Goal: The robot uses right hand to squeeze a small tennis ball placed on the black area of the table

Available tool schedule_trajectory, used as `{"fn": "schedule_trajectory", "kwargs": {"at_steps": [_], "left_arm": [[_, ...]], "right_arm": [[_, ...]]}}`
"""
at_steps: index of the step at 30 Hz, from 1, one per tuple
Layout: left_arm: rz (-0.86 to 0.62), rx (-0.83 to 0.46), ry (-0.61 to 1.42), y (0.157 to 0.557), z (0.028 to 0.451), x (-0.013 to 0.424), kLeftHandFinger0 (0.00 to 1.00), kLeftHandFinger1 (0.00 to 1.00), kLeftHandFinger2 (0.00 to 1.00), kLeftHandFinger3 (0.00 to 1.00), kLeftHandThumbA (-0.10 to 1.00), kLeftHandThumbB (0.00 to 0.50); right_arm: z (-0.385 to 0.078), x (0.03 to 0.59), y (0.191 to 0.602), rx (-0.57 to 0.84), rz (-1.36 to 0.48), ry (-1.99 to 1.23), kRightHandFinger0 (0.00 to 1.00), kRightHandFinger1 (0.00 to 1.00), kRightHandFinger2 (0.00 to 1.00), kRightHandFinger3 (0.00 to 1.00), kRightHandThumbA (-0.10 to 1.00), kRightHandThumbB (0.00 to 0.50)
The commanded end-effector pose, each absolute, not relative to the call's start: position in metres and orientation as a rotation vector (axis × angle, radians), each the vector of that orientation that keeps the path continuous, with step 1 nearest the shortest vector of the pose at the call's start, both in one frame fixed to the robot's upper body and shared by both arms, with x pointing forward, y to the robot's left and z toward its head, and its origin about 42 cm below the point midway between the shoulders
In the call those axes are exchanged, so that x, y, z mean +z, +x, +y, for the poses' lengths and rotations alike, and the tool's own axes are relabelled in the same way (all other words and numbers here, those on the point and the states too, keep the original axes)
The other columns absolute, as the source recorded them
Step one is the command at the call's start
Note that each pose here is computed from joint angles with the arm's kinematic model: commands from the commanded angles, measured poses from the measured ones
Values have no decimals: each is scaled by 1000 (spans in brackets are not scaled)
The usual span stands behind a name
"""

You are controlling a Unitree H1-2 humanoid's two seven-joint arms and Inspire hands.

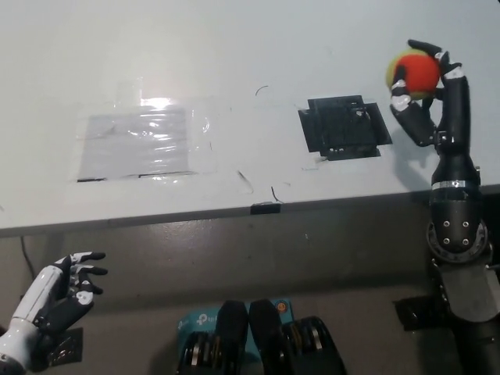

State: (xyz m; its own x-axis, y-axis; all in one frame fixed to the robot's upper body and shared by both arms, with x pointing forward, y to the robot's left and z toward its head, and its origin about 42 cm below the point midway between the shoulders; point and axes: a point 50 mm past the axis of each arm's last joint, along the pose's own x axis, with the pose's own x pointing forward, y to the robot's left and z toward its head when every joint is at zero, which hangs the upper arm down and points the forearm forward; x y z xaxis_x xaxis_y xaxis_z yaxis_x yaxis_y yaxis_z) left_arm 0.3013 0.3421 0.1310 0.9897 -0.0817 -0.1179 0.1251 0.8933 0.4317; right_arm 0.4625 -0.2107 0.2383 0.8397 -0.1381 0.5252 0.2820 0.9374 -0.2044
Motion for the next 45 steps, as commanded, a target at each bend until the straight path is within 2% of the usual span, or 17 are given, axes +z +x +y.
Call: {"fn": "schedule_trajectory", "kwargs": {"at_steps": [1,3,7,8,13,17,19,24,31,34,37,39,40,42,43,44,45], "left_arm": [[47,-111,456,302,345,139,387,493,632,742,15,24],[47,-108,464,301,346,140,376,493,641,746,7,23],[62,-102,465,300,345,141,402,517,662,755,19,19],[57,-104,466,301,345,141,380,500,649,745,-2,14],[47,-106,455,300,349,138,359,481,626,725,-1,27],[41,-111,477,300,348,140,360,482,627,723,49,22],[42,-111,469,300,348,139,377,490,630,731,3,18],[57,-108,477,299,348,141,411,514,662,759,-17,12],[55,-111,483,301,346,142,386,494,639,726,17,25],[31,-121,469,301,347,141,351,467,616,716,-22,26],[39,-117,479,302,348,142,357,478,631,726,23,32],[40,-119,478,302,348,142,367,487,641,734,27,30],[40,-119,476,302,348,142,369,489,642,736,28,30],[49,-117,473,302,348,142,374,487,632,733,34,31],[44,-118,484,302,348,143,373,487,632,733,28,25],[44,-120,489,302,348,143,374,488,632,732,29,26],[41,-122,492,302,348,143,362,475,622,726,32,27]], "right_arm": [[-211,255,466,-220,-567,-110,0,0,152,160,-100,173],[-207,254,462,-216,-557,-56,0,0,100,110,-100,174],[-206,264,458,-214,-560,-22,0,0,46,106,-100,153],[-205,266,457,-212,-569,-3,0,0,48,115,-100,141],[-199,272,449,-219,-591,102,0,0,94,143,-100,155],[-196,274,448,-226,-587,117,0,0,121,167,-100,157],[-194,272,446,-233,-575,117,0,0,127,166,-100,160],[-197,265,442,-262,-551,74,0,0,114,141,-100,189],[-205,257,448,-240,-560,-35,0,0,175,131,-100,183],[-213,256,457,-178,-530,-278,0,0,255,241,-100,123],[-222,259,466,-98,-532,-468,0,34,343,336,-100,109],[-229,261,473,-30,-475,-617,0,176,518,432,-100,143],[-231,262,475,-14,-467,-644,0,219,561,459,-100,157],[-235,261,481,28,-448,-762,0,270,617,492,-100,152],[-237,259,486,43,-404,-901,0,294,649,515,-100,128],[-238,257,490,62,-379,-990,0,330,700,514,-100,28],[-237,256,491,65,-368,-1008,0,337,708,505,-100,1]]}}
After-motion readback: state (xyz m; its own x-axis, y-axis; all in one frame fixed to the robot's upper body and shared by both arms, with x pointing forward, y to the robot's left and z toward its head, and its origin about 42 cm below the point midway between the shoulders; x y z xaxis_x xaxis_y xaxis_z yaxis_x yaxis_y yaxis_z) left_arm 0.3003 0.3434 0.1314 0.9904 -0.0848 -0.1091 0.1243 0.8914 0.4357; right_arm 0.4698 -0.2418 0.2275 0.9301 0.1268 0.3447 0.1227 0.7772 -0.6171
